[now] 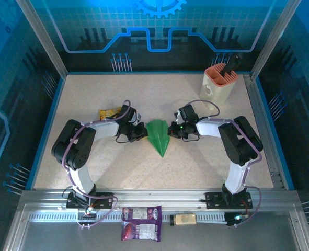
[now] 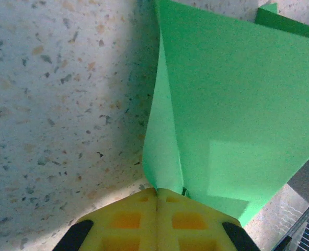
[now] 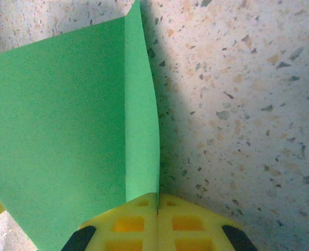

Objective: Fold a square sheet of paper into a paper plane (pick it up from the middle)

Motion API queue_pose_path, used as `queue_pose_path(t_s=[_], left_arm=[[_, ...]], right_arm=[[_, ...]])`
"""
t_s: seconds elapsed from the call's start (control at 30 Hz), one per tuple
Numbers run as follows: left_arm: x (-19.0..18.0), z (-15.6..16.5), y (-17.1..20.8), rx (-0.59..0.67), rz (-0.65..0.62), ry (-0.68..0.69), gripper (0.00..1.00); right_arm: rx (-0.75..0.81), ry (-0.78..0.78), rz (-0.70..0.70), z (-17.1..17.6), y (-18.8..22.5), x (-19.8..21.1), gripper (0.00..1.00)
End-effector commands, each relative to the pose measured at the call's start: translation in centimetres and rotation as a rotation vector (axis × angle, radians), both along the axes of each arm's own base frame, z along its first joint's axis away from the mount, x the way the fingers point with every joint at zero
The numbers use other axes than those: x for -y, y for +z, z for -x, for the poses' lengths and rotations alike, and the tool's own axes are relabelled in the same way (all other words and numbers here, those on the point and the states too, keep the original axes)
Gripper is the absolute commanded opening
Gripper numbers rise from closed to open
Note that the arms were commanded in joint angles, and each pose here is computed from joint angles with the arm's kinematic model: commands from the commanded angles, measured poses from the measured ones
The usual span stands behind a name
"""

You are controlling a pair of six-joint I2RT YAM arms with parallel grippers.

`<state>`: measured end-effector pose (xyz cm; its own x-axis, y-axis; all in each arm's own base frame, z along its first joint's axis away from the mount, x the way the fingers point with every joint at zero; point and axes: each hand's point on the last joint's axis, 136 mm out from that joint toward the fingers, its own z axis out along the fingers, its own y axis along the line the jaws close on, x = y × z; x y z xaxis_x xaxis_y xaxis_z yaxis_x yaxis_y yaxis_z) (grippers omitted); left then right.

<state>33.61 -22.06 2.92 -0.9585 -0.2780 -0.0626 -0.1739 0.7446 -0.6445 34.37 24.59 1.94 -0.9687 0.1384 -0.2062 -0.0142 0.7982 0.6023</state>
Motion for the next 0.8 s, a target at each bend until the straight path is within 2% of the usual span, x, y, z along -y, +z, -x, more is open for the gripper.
queue_pose_path(t_s=[0.0,0.13,0.27,0.33,0.6,0.77], left_arm=[[0.0,0.1,-0.3,0.009,0.019,-0.023,0.06],[0.2,-0.2,0.2,0.014,0.028,-0.021,0.06],[0.4,-0.3,0.8,0.014,0.042,-0.017,0.06],[0.4,-0.4,1.0,0.018,0.046,-0.015,0.05],[0.6,-0.3,1.3,0.012,0.060,-0.009,0.05],[0.6,-0.3,1.3,0.009,0.061,-0.008,0.05]], right_arm=[[0.005,0.017,-0.001,0.0,0.1,0.2,0.08],[0.050,0.039,0.033,0.2,2.0,0.2,0.20],[0.111,0.085,0.138,1.5,4.2,0.1,0.38],[0.125,0.101,0.204,2.3,4.6,0.1,0.43],[0.119,0.186,0.301,5.8,4.4,-2.7,0.46],[0.094,0.227,0.322,6.5,3.0,-4.6,0.48]])
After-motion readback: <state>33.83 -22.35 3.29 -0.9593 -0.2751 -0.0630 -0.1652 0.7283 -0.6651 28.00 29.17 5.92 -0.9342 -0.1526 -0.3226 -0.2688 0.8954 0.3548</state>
